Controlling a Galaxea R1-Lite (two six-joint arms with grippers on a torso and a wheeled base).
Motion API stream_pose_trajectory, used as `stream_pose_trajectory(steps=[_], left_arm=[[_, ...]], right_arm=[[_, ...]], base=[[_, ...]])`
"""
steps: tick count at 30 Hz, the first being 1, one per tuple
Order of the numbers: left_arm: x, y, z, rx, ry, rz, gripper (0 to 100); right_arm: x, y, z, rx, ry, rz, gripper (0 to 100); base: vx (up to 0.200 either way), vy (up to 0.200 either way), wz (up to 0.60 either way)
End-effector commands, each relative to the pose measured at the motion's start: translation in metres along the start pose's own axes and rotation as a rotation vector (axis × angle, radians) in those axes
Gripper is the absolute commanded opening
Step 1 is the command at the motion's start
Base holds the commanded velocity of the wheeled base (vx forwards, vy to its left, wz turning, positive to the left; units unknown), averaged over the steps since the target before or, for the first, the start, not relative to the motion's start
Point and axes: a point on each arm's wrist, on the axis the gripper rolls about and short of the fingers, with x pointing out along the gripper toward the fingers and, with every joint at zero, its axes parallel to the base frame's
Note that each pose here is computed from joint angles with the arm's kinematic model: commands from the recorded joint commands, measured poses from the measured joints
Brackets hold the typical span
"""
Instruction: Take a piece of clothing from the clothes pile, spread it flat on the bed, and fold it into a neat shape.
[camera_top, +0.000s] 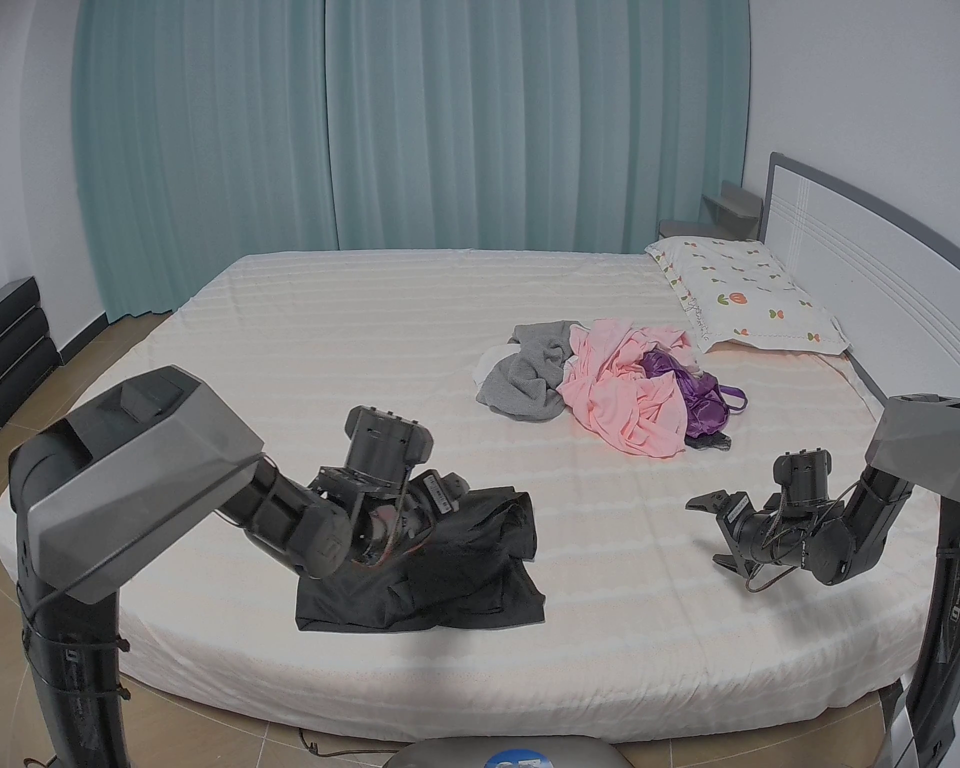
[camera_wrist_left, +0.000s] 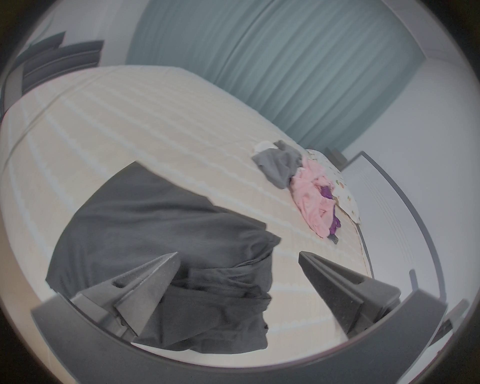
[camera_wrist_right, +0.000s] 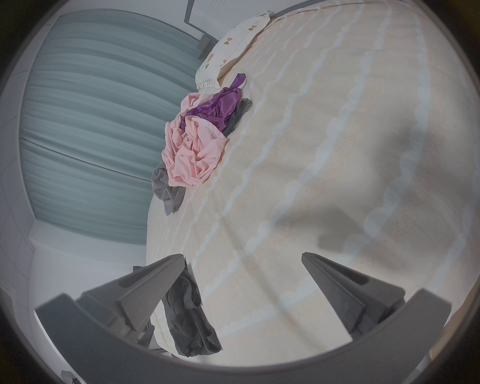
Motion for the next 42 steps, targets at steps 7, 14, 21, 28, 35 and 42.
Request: stream_pose_trajectory(steps=[7, 14, 21, 28, 35, 42], left_arm=[[-0.043, 0.07, 0.025, -0.308, 0.074, -0.024, 100], [-0.043, 0.106, 0.028, -0.406, 0.085, -0.036, 100], [-0.032, 0.12, 0.03, -0.428, 0.092, -0.016, 100], [-0.029, 0.123, 0.027, -0.427, 0.101, -0.006, 100], [-0.031, 0.123, 0.025, -0.426, 0.088, -0.025, 100], [-0.031, 0.123, 0.023, -0.419, 0.091, -0.023, 100]], right_arm=[[0.0, 0.0, 0.0, 0.0, 0.0, 0.001, 100], [0.0, 0.001, 0.0, 0.002, 0.0, 0.004, 100], [-0.001, 0.002, 0.001, 0.002, -0.002, 0.008, 100], [-0.005, 0.013, -0.008, -0.025, 0.004, 0.027, 100], [-0.03, 0.049, -0.039, -0.11, 0.055, 0.11, 100], [-0.025, 0.087, -0.096, -0.306, 0.053, 0.086, 100]], base=[[0.0, 0.057, 0.0], [0.0, 0.2, 0.0], [0.0, 0.2, 0.0], [0.0, 0.2, 0.0], [0.0, 0.2, 0.0], [0.0, 0.2, 0.0]])
